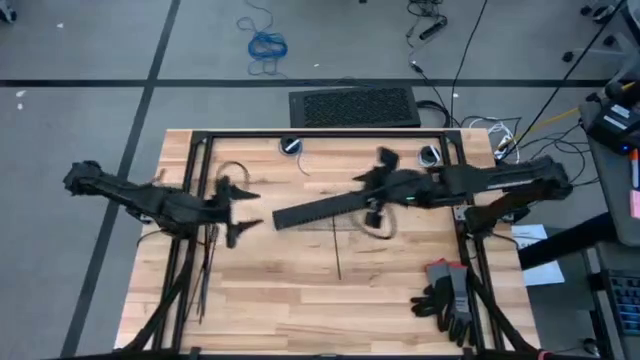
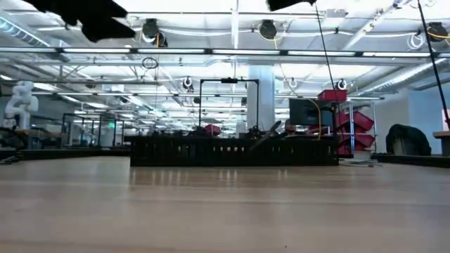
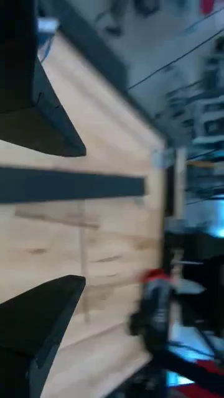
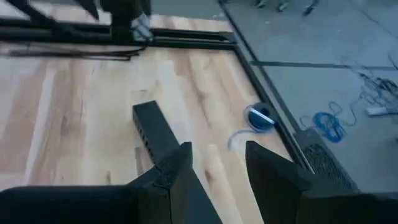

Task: Ziptie cables
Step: Return to Home Position

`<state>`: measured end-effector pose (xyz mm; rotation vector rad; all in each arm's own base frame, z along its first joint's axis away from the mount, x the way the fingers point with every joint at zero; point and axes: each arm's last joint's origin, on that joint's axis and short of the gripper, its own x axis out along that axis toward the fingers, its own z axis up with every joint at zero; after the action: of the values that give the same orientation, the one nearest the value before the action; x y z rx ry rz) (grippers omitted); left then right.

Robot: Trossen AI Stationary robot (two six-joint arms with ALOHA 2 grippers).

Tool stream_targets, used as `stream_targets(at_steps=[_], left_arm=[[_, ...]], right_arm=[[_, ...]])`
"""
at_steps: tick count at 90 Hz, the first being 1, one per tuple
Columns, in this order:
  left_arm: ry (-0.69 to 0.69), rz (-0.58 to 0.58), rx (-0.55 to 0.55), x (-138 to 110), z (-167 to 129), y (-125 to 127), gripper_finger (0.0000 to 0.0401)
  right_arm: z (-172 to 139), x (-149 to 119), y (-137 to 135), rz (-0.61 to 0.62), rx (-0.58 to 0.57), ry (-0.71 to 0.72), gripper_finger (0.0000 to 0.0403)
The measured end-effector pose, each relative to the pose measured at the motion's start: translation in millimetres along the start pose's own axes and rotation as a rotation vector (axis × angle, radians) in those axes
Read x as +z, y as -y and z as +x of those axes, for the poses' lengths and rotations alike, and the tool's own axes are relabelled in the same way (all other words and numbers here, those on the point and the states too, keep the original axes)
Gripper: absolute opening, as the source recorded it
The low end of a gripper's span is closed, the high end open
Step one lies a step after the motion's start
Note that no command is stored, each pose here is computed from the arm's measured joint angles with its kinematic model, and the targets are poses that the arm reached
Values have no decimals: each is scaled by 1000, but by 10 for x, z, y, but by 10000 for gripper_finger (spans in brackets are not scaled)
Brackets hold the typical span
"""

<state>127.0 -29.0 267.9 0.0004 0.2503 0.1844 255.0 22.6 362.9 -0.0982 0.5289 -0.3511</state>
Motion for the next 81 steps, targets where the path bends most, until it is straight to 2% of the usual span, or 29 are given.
stream_targets(at_steps=[10,24,40,54,67,81], left_arm=[[28,-15,8,-52,-129,-80,325],[53,-24,6,-155,-184,-123,325],[92,-12,12,-366,-140,-126,325],[158,-6,9,-597,-47,-101,325],[227,-10,8,-693,-32,-105,325],[287,-17,13,-705,-75,-132,325]], right_arm=[[-189,-307,68,69,23,46,141],[-266,-800,67,152,51,128,142],[-148,-1360,-12,207,119,244,142],[-22,-1784,-69,263,258,389,142],[5,-2065,-49,295,280,498,142],[-11,-2161,1,282,256,558,142]])
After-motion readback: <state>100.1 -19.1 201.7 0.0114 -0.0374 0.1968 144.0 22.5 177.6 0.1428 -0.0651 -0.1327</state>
